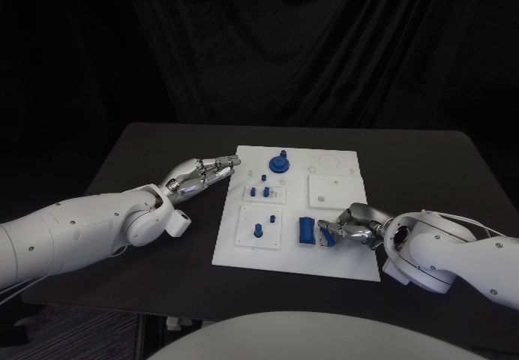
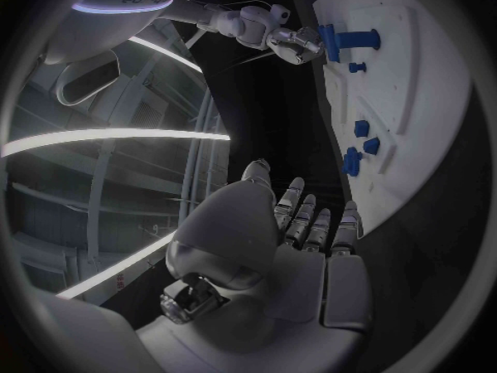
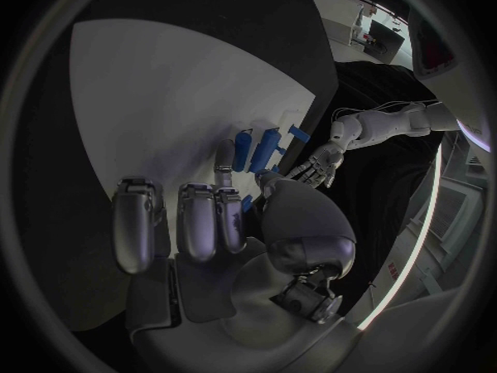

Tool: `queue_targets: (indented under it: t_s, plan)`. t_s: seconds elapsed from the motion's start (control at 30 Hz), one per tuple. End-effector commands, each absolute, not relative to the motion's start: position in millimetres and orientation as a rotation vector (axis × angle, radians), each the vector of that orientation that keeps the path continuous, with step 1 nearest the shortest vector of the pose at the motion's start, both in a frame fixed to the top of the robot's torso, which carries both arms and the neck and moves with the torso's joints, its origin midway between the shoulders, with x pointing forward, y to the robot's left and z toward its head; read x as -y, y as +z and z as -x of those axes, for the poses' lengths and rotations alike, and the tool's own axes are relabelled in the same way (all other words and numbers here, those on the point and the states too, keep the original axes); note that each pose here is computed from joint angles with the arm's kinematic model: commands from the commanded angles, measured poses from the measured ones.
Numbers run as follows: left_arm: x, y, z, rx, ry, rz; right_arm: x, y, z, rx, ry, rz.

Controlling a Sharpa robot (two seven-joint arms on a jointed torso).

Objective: Assemble the parts on the task board

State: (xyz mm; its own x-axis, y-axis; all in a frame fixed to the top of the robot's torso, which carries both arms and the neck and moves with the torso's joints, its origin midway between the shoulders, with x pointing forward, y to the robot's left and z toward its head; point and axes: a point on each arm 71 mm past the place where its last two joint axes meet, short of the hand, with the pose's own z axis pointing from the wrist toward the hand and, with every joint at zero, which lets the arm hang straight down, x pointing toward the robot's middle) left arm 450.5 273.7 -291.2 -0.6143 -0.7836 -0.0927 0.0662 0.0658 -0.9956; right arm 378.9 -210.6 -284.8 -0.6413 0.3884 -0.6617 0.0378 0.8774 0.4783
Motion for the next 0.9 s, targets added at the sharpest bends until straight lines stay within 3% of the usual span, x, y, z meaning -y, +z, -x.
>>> queue_targets:
  t_s: [0.03, 0.9]
  plan:
    - [-272.3, -289.9, -449.5, -1.661, -1.660, 0.710, 208.6, -284.4, -377.6, -2.212, 0.559, -0.298]
    - [-273.6, -290.2, -449.6, -1.658, -1.655, 0.710, 210.4, -279.2, -375.2, -2.165, 0.626, -0.318]
